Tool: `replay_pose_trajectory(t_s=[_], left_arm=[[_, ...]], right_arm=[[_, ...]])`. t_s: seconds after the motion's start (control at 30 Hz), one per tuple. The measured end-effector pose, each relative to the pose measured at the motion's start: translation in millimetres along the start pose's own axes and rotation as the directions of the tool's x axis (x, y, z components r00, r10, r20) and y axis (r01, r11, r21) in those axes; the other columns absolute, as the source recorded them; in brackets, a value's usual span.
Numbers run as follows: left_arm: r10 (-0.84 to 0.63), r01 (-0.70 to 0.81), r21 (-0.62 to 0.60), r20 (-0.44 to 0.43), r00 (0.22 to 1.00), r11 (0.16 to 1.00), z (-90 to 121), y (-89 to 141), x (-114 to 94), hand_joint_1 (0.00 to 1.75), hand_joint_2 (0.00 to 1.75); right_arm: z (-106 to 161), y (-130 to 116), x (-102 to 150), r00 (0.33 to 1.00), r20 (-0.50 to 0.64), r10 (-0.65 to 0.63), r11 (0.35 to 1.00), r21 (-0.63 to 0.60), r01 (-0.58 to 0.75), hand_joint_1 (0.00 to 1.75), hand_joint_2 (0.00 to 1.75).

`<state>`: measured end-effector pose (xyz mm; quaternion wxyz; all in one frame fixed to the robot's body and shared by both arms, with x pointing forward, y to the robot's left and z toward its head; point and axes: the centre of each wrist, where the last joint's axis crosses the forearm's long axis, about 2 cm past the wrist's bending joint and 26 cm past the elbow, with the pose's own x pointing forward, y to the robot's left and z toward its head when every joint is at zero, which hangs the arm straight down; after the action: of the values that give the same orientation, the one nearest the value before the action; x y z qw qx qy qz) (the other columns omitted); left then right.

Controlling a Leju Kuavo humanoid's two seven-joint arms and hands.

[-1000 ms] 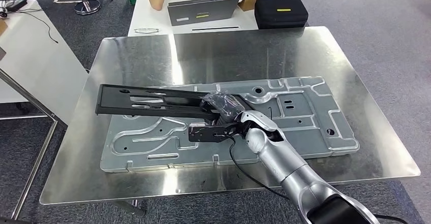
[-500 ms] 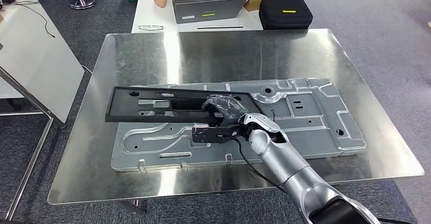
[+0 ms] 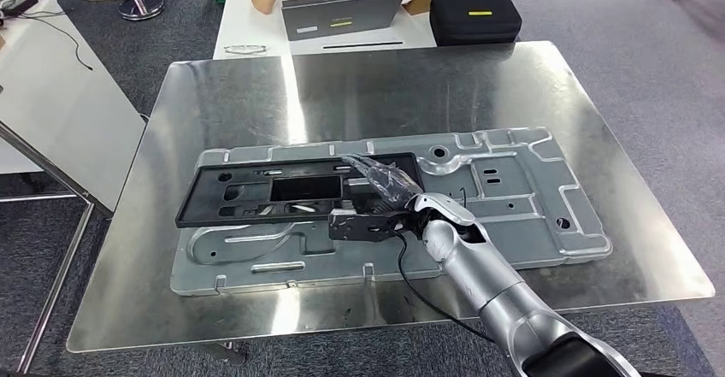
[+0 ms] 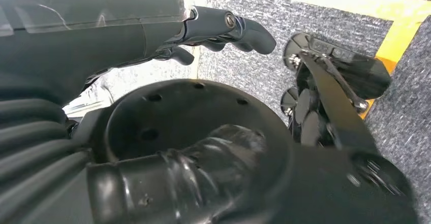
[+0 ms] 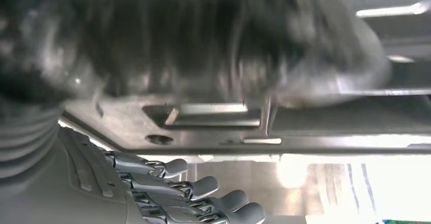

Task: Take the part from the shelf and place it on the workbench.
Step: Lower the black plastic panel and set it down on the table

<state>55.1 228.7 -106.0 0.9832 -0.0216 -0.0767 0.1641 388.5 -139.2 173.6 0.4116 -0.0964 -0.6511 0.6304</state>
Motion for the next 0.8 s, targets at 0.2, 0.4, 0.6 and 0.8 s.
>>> replay_pose_trajectory(t_s=[0.2, 0.4, 0.6, 0.8], left_arm=[[-0.002, 0.002, 0.004, 0.006, 1.0, 1.0, 0.0, 0.6, 0.0, 0.0, 0.0], [-0.001, 0.001, -0.001, 0.013, 1.0, 1.0, -0.1, 0.8, 0.0, 0.0, 0.0], [0.002, -0.002, -0.003, 0.013, 1.0, 1.0, -0.1, 0.9, 0.0, 0.0, 0.0], [0.007, -0.007, -0.004, 0.023, 1.0, 1.0, -0.1, 0.7, 1.1, 0.0, 0.0]], right_arm=[[1.2, 0.7, -1.7, 1.0, -0.006, -0.001, 1.0, -0.003, 0.001, 0.0, 0.0], [3.1, -1.9, -5.6, 1.0, -0.014, 0.013, 1.0, -0.002, -0.013, 0.0, 0.0], [7.1, -1.9, -13.0, 0.999, -0.033, 0.021, 1.0, 0.007, -0.021, 0.0, 0.0], [7.9, -15.0, -19.2, 0.996, -0.055, 0.075, 0.997, 0.011, -0.075, 0.0, 0.0]])
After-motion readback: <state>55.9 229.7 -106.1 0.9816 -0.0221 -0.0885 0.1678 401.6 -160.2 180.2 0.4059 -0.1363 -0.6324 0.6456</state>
